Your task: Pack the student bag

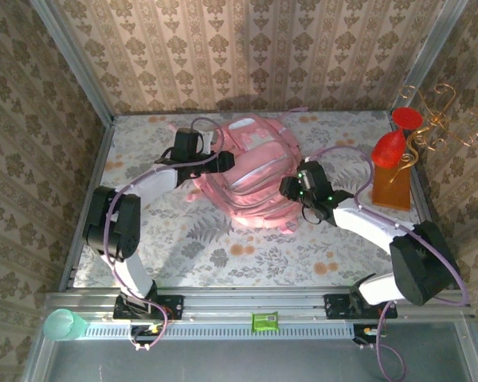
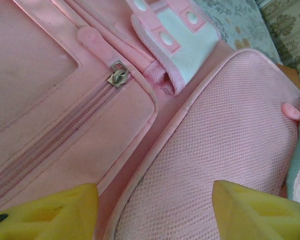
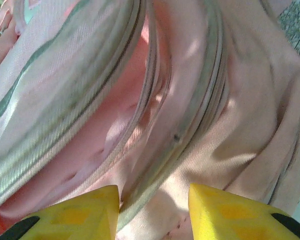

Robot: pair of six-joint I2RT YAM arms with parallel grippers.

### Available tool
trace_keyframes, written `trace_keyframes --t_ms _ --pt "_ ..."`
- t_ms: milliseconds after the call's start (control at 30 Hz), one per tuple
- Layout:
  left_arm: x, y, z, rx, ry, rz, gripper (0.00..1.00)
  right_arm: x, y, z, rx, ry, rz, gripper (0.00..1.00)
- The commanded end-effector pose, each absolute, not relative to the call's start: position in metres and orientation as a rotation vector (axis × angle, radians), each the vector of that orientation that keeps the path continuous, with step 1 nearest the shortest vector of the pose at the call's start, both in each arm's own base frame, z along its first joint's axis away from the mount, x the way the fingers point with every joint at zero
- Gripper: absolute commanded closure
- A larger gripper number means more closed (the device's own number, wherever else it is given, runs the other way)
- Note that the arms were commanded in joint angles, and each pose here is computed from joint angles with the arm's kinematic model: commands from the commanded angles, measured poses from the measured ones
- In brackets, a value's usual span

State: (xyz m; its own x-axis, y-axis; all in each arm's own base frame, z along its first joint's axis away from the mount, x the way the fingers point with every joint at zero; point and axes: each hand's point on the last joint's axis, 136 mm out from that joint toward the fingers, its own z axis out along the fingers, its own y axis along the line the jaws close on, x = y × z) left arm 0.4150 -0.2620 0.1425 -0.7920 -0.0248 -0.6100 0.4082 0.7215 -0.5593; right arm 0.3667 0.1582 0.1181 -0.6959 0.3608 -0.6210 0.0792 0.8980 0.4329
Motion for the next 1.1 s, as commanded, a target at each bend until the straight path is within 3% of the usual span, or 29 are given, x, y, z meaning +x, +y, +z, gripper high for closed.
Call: trace_keyframes --t_ms 0,167,633,933,1067 --pt "0.408 -0.272 0.132 0.345 2.383 -0.96 0.38 0.383 0.143 0.123 0.307 2.286 0.401 0.62" --pt "0.404 -0.275 0.117 0.387 2.423 -0.919 0.4 0.401 0.138 0.122 0.276 2.302 0.376 0.67" --pt "0.364 -0.297 0.095 0.418 2.46 -1.003 0.71 0.448 0.149 0.11 0.123 2.428 0.4 0.7" --pt "0.361 -0.302 0.098 0.345 2.435 -1.042 1.0 0.437 0.117 0.142 0.066 2.429 0.186 0.57" --pt "0.353 -0.301 0.107 0.26 2.385 -1.117 1.0 0.405 0.1 0.148 0.129 2.441 0.133 0.47"
